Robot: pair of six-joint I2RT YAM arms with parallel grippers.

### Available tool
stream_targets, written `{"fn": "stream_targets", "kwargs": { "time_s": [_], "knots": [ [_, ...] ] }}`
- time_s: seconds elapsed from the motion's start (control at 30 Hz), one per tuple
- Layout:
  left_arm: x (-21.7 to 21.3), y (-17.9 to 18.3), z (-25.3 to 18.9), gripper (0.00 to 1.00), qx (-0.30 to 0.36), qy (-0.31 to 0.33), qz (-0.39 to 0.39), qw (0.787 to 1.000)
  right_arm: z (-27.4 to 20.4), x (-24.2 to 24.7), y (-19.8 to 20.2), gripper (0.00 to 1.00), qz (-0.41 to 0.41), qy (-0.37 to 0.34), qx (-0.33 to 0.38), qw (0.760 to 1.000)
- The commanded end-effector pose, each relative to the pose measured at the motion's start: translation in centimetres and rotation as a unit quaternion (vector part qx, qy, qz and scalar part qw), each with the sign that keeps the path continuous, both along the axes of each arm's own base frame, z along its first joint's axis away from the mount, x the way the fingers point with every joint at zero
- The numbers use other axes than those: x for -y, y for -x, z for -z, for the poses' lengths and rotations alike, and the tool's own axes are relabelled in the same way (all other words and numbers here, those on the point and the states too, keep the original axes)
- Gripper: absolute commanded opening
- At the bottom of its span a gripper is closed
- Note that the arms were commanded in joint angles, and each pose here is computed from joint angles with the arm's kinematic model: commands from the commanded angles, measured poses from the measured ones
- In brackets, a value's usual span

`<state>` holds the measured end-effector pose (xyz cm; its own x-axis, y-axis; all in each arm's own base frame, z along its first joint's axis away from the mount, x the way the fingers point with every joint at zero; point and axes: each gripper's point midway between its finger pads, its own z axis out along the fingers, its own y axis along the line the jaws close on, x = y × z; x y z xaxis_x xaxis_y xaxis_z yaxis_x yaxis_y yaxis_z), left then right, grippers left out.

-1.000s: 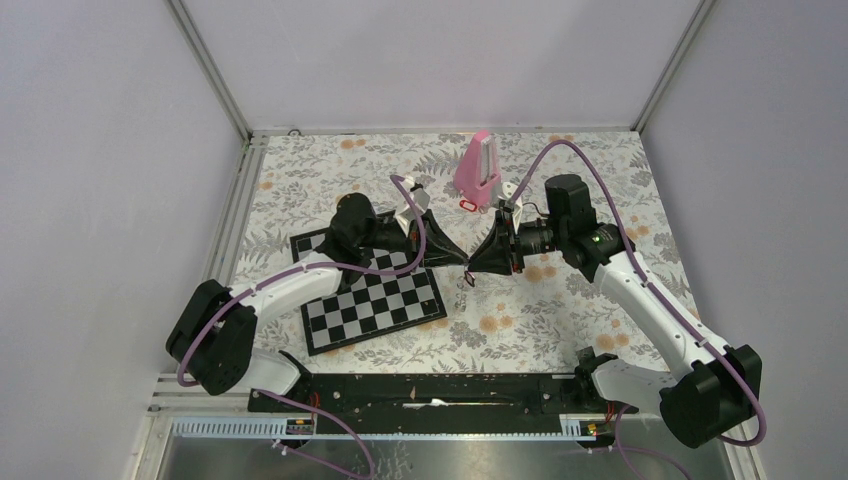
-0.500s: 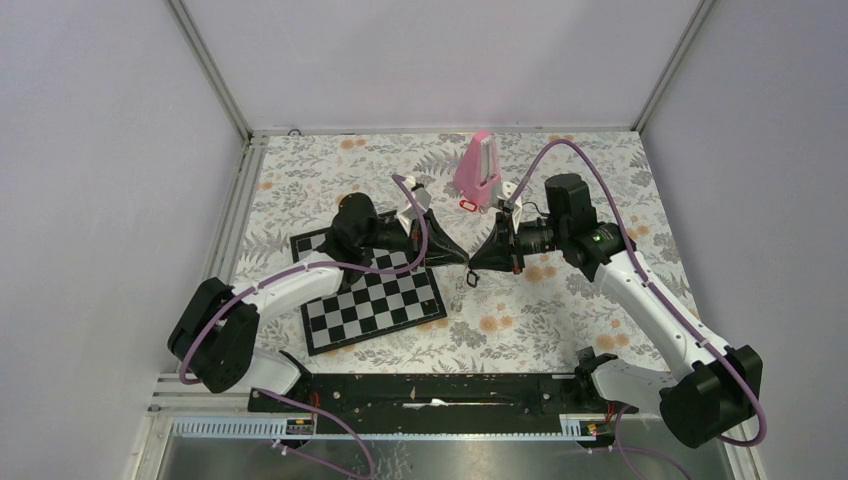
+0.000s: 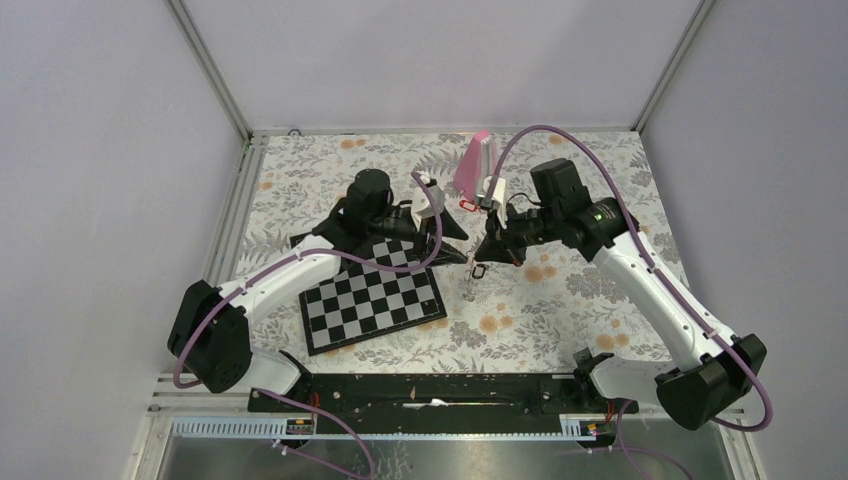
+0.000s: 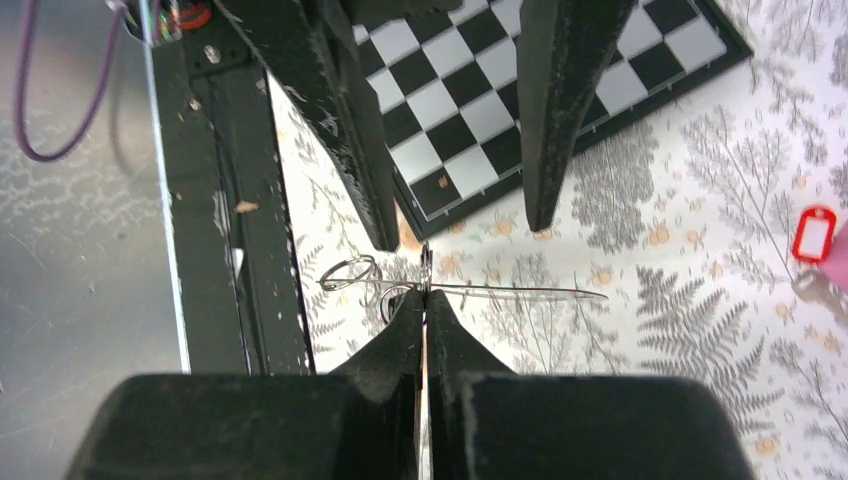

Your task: Put the keys on the keyring

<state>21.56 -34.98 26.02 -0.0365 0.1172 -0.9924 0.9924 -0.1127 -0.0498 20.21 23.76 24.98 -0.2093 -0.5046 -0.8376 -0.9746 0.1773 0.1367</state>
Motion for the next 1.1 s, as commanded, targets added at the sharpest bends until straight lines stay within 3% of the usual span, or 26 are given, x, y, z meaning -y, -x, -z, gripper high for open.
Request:
{"fn": "stream_targets", "kwargs": {
  "time_s": [0.0, 0.47, 1.07],
  "knots": [
    [-0.3, -0.2, -0.9, 0.56, 0.052, -0.003, 0.011, 0.999, 0.2, 1.3, 0.2, 0.0, 0.004, 0.069, 0.003, 0.998],
    [1.0, 0.9, -0.8, 0.48, 0.026, 0.028, 0.038, 0.999, -0.1, 2.4, 0.3, 0.0, -0.008, 0.157, -0.02, 0.987],
    [2.5, 2.2, -0.6, 0.39, 0.001, 0.069, 0.054, 0.996, 0.3, 2.5, 0.8, 0.0, -0.01, 0.169, -0.033, 0.985]
  ]
}}
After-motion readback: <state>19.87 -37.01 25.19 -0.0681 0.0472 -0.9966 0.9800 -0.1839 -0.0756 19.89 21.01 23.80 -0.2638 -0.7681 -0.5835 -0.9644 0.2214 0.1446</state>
